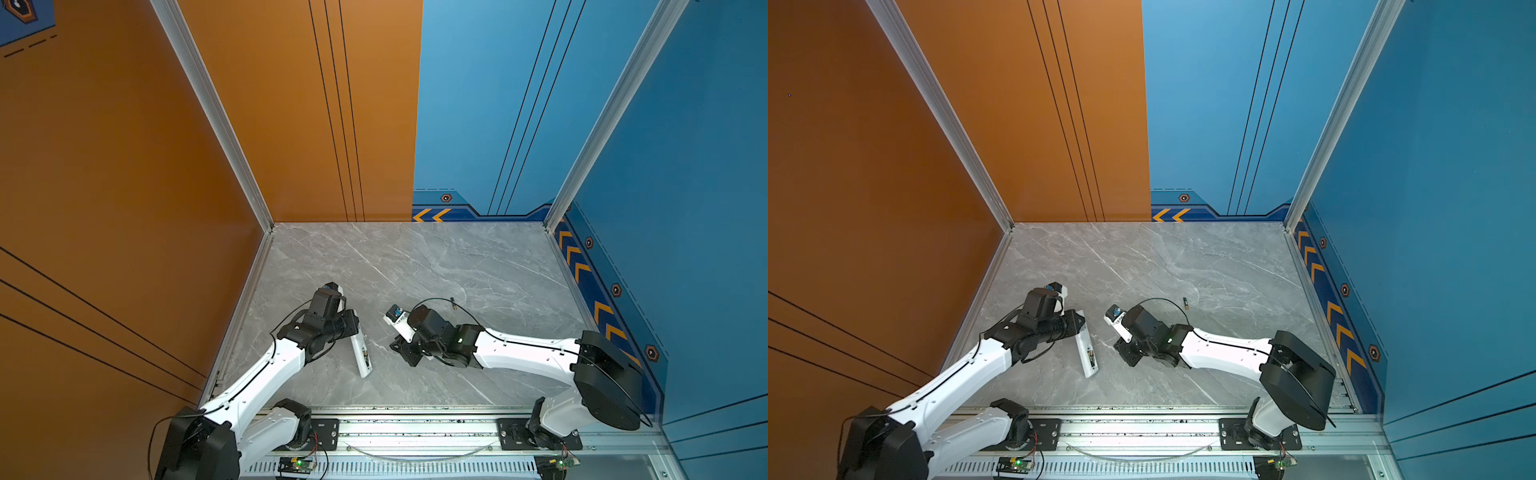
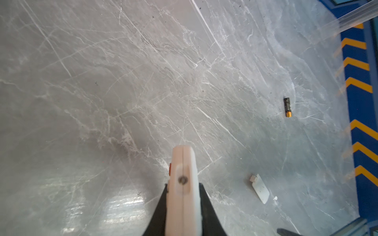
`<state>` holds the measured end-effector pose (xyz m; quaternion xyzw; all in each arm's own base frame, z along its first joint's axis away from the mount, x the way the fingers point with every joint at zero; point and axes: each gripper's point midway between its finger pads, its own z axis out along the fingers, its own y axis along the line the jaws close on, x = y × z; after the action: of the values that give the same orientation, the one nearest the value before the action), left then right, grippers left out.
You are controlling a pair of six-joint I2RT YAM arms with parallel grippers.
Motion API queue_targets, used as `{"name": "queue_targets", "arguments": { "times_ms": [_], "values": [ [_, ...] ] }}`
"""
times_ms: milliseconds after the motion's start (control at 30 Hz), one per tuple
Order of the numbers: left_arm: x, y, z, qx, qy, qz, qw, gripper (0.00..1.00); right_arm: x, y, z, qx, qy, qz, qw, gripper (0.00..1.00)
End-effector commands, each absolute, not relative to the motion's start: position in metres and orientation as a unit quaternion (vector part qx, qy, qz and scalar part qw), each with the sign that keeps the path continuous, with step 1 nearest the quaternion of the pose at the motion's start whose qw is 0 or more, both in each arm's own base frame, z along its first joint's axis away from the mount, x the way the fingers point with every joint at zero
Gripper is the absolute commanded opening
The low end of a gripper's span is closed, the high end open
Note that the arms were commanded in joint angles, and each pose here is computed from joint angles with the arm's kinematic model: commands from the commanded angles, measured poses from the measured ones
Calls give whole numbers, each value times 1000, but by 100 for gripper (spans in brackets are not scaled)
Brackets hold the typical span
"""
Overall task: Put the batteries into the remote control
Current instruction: 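Open the right gripper and draw back while the left gripper lowers the remote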
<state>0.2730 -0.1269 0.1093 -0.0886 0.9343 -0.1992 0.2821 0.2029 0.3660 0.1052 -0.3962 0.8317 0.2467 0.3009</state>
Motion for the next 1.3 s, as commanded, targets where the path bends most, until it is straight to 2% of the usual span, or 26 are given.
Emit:
{"name": "queue_targets", "arguments": {
  "times_ms": [0, 233, 500, 1000, 1267],
  "values": [
    [273, -108, 97, -80, 953, -108, 273, 0, 197, 371, 88, -370, 843, 276, 276, 26],
    [282, -112, 93, -74, 960, -81, 258, 0, 195, 379, 67, -333, 855, 317, 241, 30],
    [288, -119, 91, -62, 965, -52, 248, 0, 201, 387, 67, -277, 853, 380, 226, 43],
    [280, -126, 91, -81, 954, -118, 263, 0, 201, 426, 77, -229, 832, 466, 196, 45],
    [279, -127, 90, -88, 948, -146, 269, 0, 200, 444, 72, -230, 836, 459, 191, 43]
  ]
}}
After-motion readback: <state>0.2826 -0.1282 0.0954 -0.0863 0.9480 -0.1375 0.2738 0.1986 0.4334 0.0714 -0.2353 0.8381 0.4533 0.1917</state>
